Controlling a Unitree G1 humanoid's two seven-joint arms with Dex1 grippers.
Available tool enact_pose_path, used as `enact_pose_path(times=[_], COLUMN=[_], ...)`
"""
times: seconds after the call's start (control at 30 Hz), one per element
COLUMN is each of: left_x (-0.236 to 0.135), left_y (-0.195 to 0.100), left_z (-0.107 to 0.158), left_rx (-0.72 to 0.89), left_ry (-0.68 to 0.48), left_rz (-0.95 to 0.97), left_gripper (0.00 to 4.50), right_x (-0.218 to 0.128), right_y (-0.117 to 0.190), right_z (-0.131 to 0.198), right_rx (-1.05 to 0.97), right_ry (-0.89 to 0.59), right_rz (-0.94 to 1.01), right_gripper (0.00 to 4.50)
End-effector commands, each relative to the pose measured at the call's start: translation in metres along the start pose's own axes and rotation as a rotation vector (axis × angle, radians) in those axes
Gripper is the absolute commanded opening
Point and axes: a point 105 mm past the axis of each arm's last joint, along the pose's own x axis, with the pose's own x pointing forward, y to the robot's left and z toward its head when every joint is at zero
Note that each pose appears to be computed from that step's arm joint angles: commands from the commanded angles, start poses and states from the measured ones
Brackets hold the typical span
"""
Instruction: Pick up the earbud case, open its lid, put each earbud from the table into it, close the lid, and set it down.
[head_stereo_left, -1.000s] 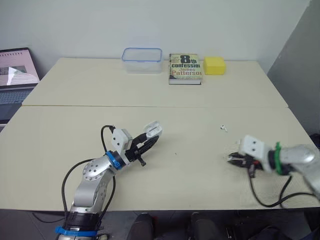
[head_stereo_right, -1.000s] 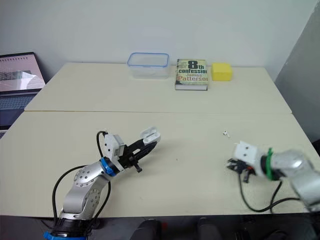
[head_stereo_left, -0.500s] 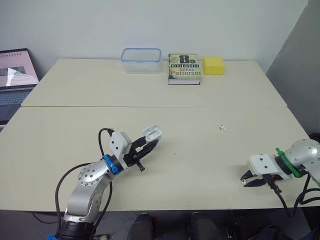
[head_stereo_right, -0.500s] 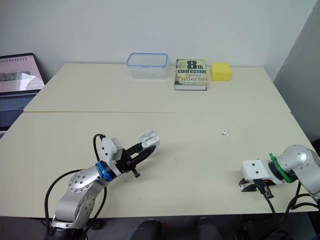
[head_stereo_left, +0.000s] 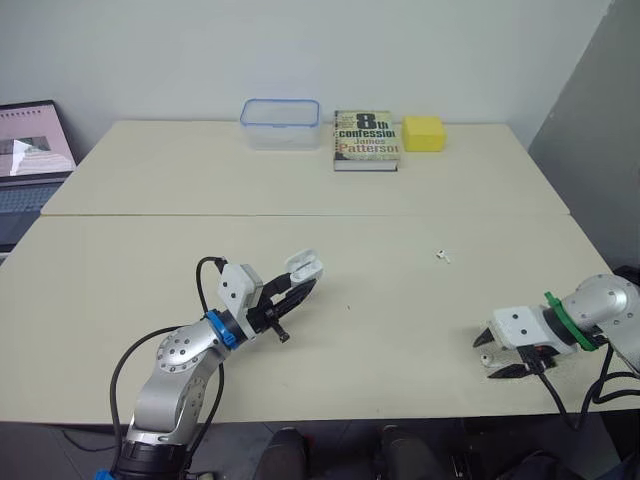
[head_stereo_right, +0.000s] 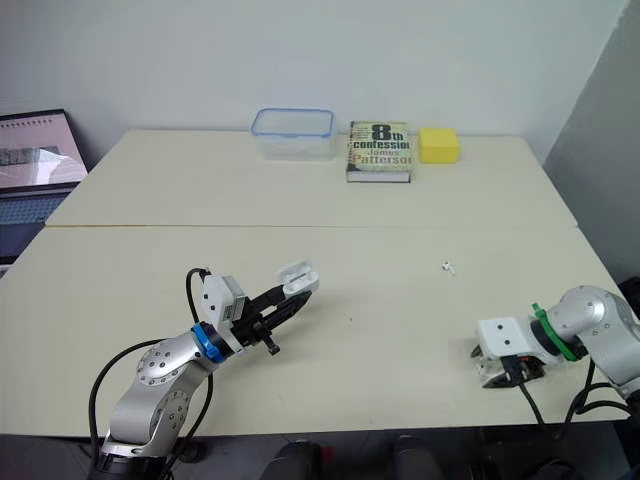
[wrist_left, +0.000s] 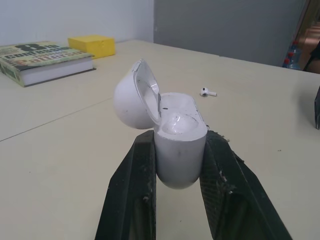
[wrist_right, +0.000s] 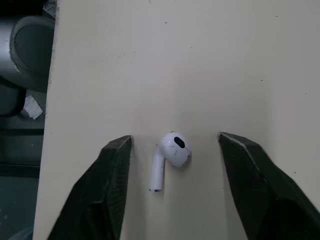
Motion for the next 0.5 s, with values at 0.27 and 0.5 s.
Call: enact_pose_path(times=[0.27, 0.5], left_x=[-0.004, -0.003], left_y=[-0.002, -0.005], left_z=[0.006, 0.003], left_rx=[0.016, 0.011], left_ry=[-0.017, -0.008], left_rz=[0.002, -0.004], left_gripper=[0.80, 0.80], right_x=[-0.041, -0.021], right_y=[0.005, 0.013], right_z=[0.030, 0.034], right_rx=[0.059, 0.125], right_ry=[0.118, 0.158], right_rz=[-0.135, -0.163], right_gripper=[2.83, 2.83])
